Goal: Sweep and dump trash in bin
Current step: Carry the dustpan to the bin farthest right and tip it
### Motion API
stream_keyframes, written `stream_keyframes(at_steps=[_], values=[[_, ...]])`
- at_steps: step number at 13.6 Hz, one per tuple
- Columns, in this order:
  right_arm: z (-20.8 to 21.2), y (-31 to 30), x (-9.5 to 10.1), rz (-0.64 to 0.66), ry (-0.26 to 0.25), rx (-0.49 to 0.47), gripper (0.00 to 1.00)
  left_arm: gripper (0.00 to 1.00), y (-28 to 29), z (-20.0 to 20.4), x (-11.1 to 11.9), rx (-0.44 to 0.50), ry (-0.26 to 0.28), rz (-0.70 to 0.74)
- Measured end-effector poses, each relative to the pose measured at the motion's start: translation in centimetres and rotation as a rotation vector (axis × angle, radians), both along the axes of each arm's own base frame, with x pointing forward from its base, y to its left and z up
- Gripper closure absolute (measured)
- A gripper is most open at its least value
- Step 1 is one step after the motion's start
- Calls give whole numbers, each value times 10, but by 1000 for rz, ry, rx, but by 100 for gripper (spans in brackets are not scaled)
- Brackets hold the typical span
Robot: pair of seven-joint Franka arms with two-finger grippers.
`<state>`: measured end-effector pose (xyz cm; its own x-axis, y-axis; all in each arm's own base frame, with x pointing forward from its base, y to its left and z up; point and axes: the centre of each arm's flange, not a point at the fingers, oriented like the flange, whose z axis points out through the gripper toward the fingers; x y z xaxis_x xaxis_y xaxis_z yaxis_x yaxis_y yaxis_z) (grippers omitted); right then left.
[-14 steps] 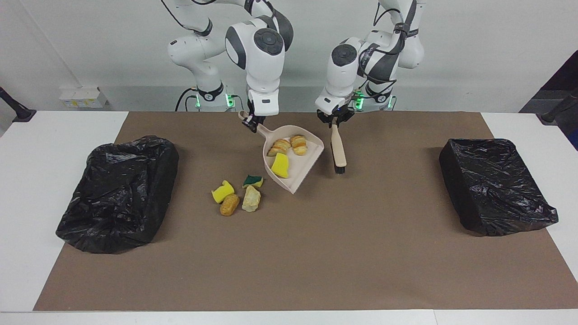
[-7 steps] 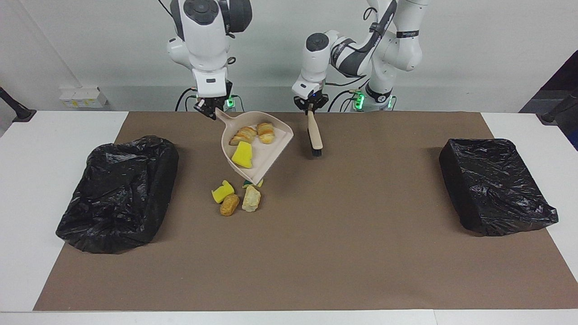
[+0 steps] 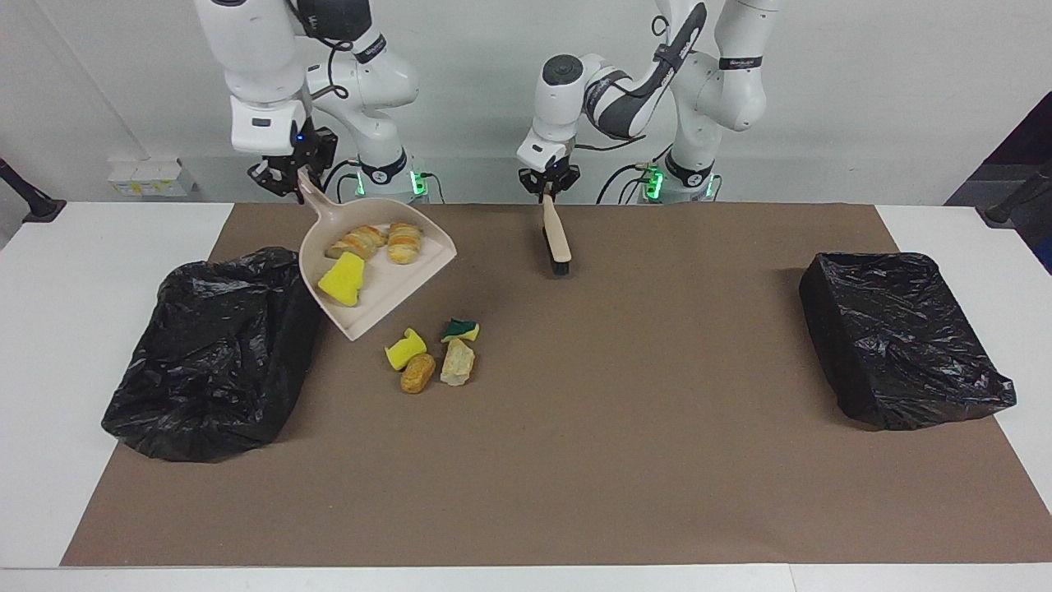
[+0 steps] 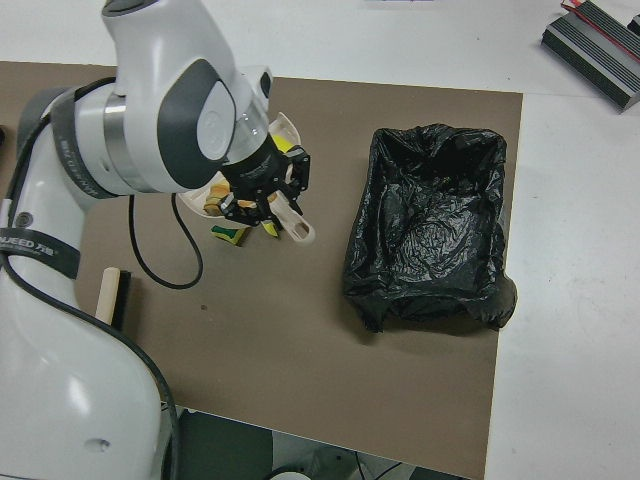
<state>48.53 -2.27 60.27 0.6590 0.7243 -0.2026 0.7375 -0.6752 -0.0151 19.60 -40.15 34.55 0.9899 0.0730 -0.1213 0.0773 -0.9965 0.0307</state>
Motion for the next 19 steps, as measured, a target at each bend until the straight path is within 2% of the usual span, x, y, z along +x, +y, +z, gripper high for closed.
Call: stream_keyframes(at_steps=[3,6,7,9,11,14,16,17,19], values=[[8,-117,-3,61,-59,-67,68,74,-4,-17,-1,18,9,-4],[-1,-183,4,145,-99,-172,68,74,-10,-17,-2,25,15,-14],[-10,-199,8,165,-89,-197,68,74,-10,-16,-2,31,21,-14],[-28,-217,15,212,-23,-274,68,74,-10,-13,1,46,34,-12],[-34,-206,26,292,40,-362,68,74,-9,-9,6,51,42,-24],[-42,-178,42,437,116,-458,68,69,-7,-7,12,43,44,-42],[-48,-169,49,510,152,-499,68,51,-7,-7,13,41,52,-54],[-49,-167,52,548,163,-518,68,36,-7,-6,14,41,54,-59],[-46,-160,59,629,177,-563,68,15,-5,2,27,27,52,-66]])
